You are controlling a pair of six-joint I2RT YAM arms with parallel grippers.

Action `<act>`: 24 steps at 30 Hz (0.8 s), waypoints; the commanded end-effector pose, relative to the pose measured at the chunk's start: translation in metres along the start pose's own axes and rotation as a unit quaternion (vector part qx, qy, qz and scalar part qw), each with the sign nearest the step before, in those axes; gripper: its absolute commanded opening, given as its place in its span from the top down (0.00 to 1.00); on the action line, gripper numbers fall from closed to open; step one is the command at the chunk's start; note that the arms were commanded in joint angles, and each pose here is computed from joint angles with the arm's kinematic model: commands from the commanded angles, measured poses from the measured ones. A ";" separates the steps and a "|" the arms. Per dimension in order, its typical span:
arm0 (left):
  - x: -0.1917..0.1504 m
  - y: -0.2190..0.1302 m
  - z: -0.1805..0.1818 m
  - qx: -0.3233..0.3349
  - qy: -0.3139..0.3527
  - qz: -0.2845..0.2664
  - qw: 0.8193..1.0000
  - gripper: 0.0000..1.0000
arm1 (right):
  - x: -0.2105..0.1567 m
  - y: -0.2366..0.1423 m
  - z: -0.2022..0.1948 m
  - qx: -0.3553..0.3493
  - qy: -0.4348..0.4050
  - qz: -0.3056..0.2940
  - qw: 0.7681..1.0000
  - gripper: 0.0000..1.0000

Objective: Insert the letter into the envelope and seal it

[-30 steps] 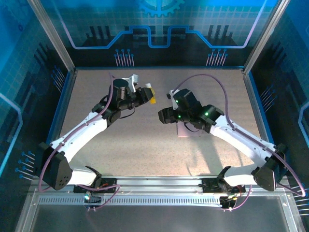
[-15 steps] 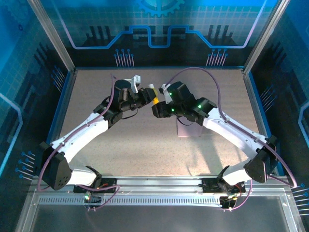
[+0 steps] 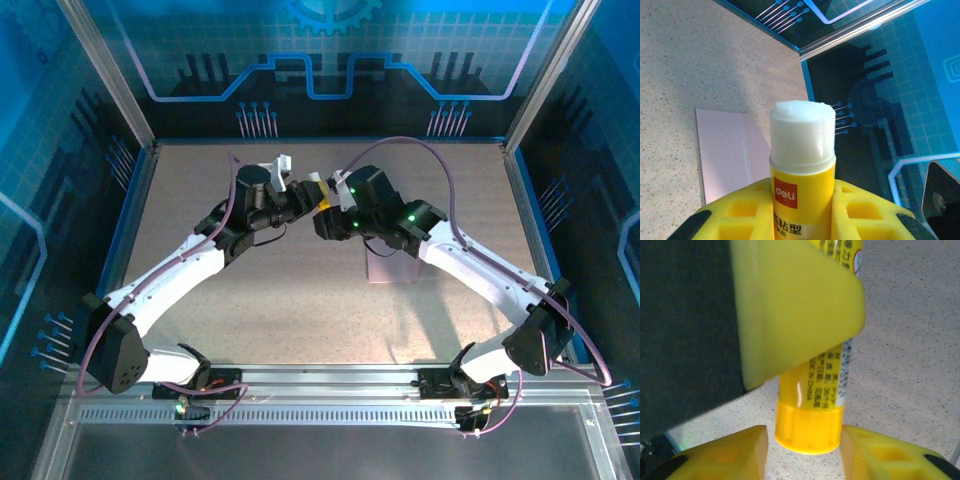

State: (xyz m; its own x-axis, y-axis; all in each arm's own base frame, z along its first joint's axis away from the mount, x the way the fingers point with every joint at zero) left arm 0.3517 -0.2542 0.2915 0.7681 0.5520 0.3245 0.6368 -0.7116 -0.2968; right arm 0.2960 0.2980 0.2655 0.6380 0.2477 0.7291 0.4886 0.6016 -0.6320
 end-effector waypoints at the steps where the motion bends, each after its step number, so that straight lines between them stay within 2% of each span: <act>1: -0.006 -0.002 -0.012 -0.027 0.001 0.012 1.000 1.00 | 0.016 -0.005 0.002 0.011 0.005 -0.025 1.000 0.60; 12: -0.013 -0.004 -0.020 -0.051 0.004 0.031 0.998 1.00 | 0.023 -0.010 0.002 0.037 0.016 -0.043 0.998 0.77; 18: -0.019 -0.010 -0.032 -0.084 0.032 0.046 0.995 1.00 | 0.032 -0.028 0.011 0.116 0.018 -0.073 0.990 0.82; 24: -0.028 -0.018 -0.051 -0.140 0.067 0.069 0.986 1.00 | 0.044 -0.058 0.019 0.210 0.024 -0.107 0.972 0.82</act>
State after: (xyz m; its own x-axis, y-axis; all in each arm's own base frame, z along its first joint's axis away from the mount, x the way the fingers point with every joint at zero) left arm 0.3383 -0.2694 0.3165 0.7967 0.4838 0.3623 0.5656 -0.8081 -0.1647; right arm 0.2901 0.2873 0.2915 0.6566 0.1358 0.7419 0.3711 0.7982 -0.4745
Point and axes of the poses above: each hand's point on the last joint's axis, 136 mm out from that joint toward the fingers, its own y axis out along the fingers, its own z axis along the line the jaws close on, x = y × z, the point moved 1 cm from there along -y, back along the fingers, and after that the axes turned 8 degrees about -y, right-handed, at the moved point
